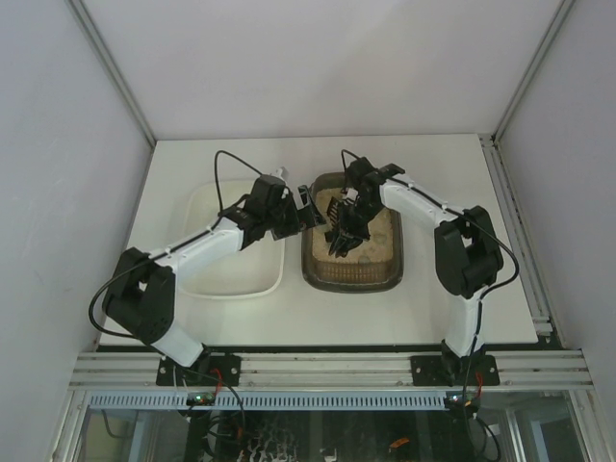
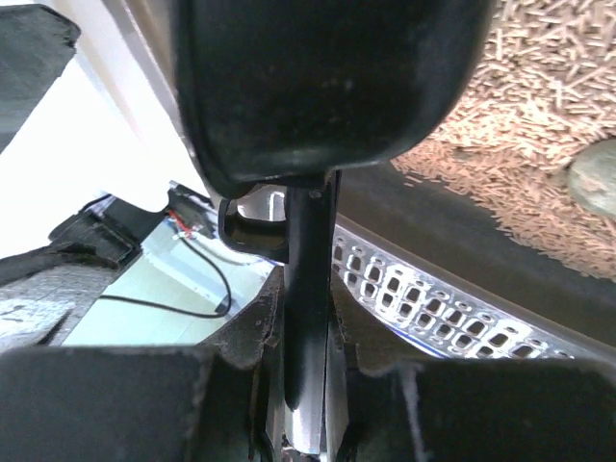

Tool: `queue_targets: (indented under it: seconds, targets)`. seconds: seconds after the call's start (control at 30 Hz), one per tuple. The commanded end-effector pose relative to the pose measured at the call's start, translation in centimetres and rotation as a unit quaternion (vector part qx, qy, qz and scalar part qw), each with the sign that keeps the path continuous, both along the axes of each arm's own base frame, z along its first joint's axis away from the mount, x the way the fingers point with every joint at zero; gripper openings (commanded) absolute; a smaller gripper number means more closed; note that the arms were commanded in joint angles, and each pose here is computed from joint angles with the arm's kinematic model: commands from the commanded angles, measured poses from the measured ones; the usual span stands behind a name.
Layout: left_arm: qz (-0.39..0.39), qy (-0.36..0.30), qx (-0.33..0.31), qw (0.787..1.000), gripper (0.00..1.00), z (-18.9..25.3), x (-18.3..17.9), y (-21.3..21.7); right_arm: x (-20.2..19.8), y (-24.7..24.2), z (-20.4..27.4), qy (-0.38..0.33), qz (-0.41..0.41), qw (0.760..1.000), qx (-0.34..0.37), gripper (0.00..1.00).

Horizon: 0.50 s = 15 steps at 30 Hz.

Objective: Clean the litter box

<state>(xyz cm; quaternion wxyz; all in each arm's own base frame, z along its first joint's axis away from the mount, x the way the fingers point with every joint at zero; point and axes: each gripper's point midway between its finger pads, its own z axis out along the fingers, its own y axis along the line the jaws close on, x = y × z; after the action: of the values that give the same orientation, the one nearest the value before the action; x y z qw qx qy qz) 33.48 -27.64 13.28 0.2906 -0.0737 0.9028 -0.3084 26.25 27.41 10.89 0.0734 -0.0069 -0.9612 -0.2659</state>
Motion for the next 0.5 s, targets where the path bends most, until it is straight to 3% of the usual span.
queue_targets:
  seconds: [0.0, 0.47]
  targets:
    - [-0.017, -0.053, -0.022, 0.998, 0.91, 2.7, 0.2, -0.2, -0.6, 3.5, 2.5, 0.021, 0.026, 0.993, 0.110, 0.00]
    - [-0.011, -0.112, -0.033, 0.993, 0.94, 7.1, 0.5, 2.2, -0.7, 2.0, 0.5, 0.036, -0.017, 0.986, 0.160, 0.00]
